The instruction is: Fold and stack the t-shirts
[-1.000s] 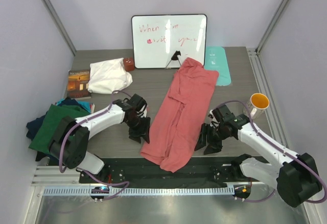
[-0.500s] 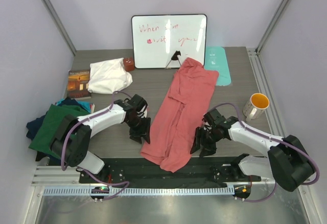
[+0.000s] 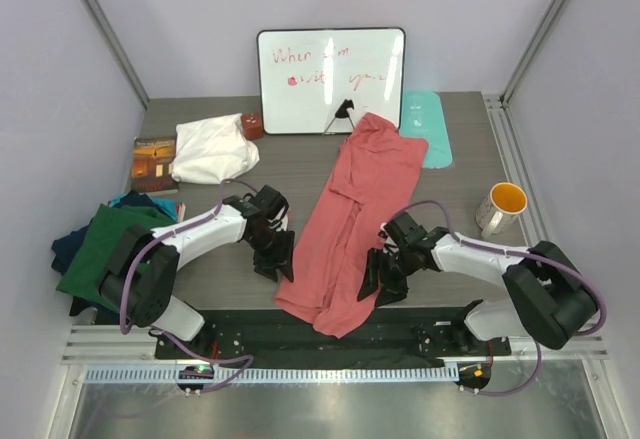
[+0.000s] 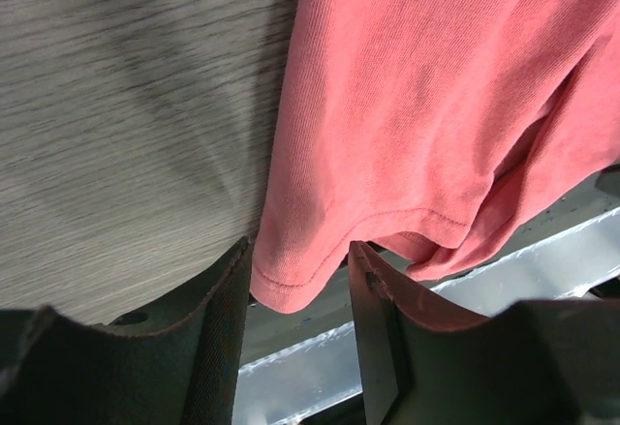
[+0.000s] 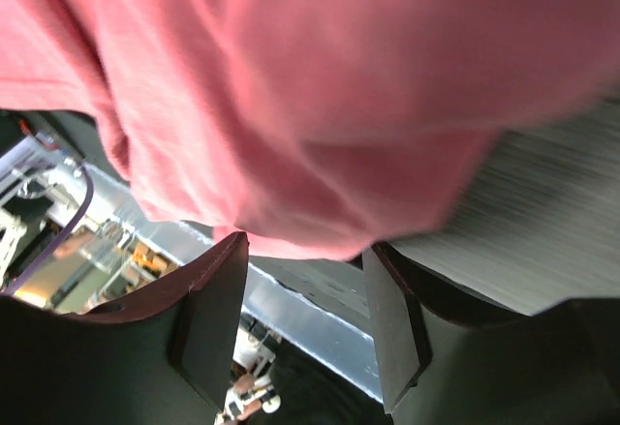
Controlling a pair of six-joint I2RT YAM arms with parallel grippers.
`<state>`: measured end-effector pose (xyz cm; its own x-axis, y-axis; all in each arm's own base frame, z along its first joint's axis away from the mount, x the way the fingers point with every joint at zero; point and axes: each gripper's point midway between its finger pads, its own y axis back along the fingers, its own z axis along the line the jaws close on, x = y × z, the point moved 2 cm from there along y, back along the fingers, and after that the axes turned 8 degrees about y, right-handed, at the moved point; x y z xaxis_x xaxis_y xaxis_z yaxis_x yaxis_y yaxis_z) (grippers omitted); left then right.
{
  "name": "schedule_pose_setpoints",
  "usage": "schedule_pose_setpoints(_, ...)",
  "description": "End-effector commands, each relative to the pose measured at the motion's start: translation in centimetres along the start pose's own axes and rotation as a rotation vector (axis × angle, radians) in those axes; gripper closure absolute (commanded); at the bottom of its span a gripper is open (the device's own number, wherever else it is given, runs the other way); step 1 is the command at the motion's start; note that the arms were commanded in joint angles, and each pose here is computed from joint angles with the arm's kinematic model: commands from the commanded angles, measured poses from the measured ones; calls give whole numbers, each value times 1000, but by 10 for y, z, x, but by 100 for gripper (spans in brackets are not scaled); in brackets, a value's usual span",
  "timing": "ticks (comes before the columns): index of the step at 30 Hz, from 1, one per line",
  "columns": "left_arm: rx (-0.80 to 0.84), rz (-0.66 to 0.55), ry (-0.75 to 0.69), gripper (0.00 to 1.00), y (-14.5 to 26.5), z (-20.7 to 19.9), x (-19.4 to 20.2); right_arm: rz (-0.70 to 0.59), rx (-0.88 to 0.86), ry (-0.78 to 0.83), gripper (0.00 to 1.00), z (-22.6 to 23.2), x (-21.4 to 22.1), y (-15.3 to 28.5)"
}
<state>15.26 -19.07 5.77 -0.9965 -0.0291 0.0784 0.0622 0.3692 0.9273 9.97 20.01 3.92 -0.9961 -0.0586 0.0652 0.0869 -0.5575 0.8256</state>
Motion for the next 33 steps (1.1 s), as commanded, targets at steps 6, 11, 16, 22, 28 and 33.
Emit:
schedule_pose_setpoints(6,55,23,-3,55,-3,-7,0,-39,-2,78,43,5,-9,-28)
schedule_pose_setpoints(11,62,75,7,57,-13,-6,5,-35,-9,76,44,1,-3,-33)
schedule_pose_setpoints(16,55,109,16,62,-18,-4,7,-64,-24,75,61,4,-4,-30)
schedule_pose_setpoints(22,70,118,11,94,-18,-7,8,-73,-59,83,88,12,-5,-26)
schedule_pose_setpoints(28,86,84,-8,100,-9,-12,4,-117,-119,123,95,40,-16,-7)
schedule_pose_setpoints(33,109,61,-32,100,-3,-21,-4,-142,-155,158,96,67,-29,10)
